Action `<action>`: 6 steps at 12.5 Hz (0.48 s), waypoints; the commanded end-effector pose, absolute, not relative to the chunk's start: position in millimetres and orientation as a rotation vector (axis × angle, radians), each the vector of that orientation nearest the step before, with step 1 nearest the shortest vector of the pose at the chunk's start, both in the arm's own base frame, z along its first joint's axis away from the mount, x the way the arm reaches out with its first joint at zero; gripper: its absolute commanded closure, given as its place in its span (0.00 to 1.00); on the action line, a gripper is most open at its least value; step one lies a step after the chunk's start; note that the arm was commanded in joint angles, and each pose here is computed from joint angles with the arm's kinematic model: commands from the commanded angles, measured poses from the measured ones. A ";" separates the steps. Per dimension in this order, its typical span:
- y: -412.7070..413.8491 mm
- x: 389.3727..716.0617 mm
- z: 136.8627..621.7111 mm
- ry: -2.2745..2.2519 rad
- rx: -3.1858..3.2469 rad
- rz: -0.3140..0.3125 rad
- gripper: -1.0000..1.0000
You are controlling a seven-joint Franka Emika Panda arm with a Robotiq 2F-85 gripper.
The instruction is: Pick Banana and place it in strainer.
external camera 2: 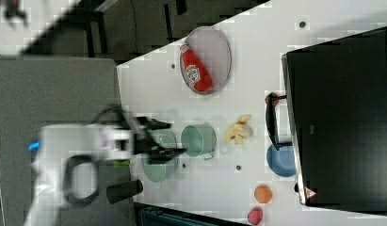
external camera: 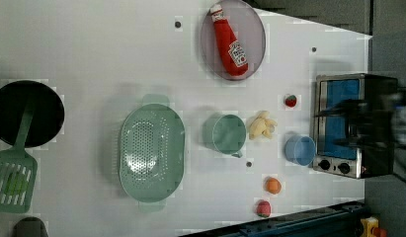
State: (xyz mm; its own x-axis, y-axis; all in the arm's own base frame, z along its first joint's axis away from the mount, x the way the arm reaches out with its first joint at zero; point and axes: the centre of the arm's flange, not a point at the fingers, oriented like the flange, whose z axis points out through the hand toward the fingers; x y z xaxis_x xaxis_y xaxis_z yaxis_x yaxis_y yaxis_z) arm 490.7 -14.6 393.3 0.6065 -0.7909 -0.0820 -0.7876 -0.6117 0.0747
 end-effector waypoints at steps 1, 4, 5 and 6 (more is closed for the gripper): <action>-28.6 495.7 349.9 -1.417 2.756 -0.113 0.00; -28.3 500.7 281.5 -1.231 2.855 -0.080 0.00; -28.2 500.9 262.7 -1.146 2.896 -0.060 0.00; -27.7 500.0 245.1 -1.072 2.927 -0.050 0.00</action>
